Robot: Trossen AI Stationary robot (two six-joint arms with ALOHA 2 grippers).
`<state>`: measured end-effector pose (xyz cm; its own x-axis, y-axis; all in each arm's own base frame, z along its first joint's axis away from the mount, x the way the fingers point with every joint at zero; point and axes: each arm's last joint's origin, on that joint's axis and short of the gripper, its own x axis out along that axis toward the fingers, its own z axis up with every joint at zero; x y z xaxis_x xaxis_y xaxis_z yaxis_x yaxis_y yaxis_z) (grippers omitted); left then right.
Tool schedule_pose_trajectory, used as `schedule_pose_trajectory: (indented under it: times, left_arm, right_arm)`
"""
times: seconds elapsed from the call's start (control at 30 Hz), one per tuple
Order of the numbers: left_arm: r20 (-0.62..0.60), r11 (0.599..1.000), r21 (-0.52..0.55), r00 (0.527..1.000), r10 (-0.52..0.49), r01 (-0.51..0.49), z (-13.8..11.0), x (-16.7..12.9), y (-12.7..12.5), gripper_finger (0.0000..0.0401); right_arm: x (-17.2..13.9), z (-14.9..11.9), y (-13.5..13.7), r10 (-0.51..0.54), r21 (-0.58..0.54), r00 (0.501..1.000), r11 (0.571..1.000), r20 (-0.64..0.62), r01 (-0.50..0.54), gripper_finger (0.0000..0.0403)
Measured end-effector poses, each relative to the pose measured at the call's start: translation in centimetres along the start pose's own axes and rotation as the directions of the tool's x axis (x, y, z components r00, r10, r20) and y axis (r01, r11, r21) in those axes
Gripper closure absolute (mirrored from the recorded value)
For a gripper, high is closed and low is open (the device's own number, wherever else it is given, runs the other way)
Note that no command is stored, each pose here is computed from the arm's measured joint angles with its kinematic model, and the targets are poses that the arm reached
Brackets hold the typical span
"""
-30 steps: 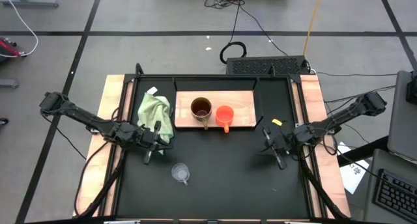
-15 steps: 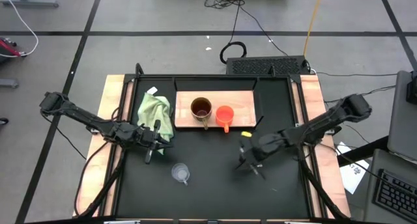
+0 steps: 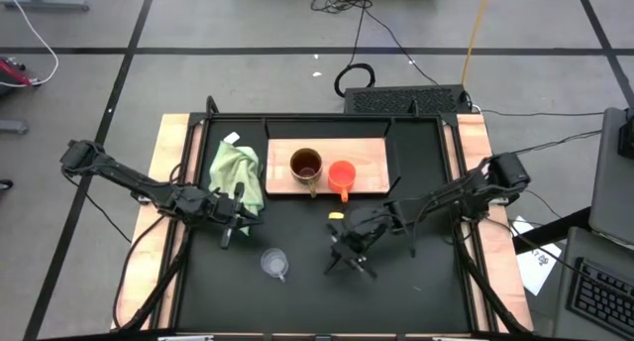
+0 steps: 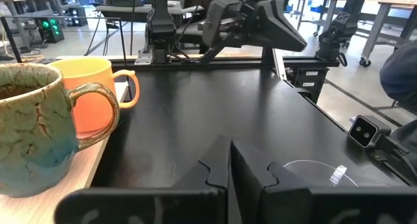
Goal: Stack small to large cups/mugs on shelf
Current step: Put the transparent mug to the right of the orange mug on the shelf
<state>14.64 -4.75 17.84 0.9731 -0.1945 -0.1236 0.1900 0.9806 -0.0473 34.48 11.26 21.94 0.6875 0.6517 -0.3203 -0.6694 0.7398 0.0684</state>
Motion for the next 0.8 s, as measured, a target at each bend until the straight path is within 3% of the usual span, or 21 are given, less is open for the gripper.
schedule_pose_trajectory:
  times: [0.27, 0.6, 0.7, 0.8]
  left_arm:
    - [-0.004, 1.0, 0.008, 1.0, 0.0, 0.0, 0.0, 0.0, 0.0, 0.0385]
    - [-0.044, 1.0, -0.003, 0.999, 0.002, -0.002, -0.4, 0.0, 0.0, 0.0398]
    - [-0.048, 1.0, -0.014, 0.999, 0.003, -0.003, -0.5, 0.0, 0.0, 0.0392]
    - [-0.053, 1.0, -0.015, 0.999, 0.003, -0.004, -0.5, 0.0, 0.0, 0.0391]
  right_arm:
    - [2.0, -0.1, -1.9, -0.02, -0.061, 1.0, 0.998, -0.012, 0.019, 0.0311]
    - [2.1, -0.1, -4.2, -0.041, -0.068, 0.999, 0.997, -0.011, 0.04, 0.0188]
    - [1.7, 0.2, -3.9, -0.037, -0.071, 0.999, 0.997, -0.024, 0.035, 0.0174]
    - [1.2, 0.9, -3.1, -0.024, -0.097, 0.999, 0.995, -0.039, 0.02, 0.0187]
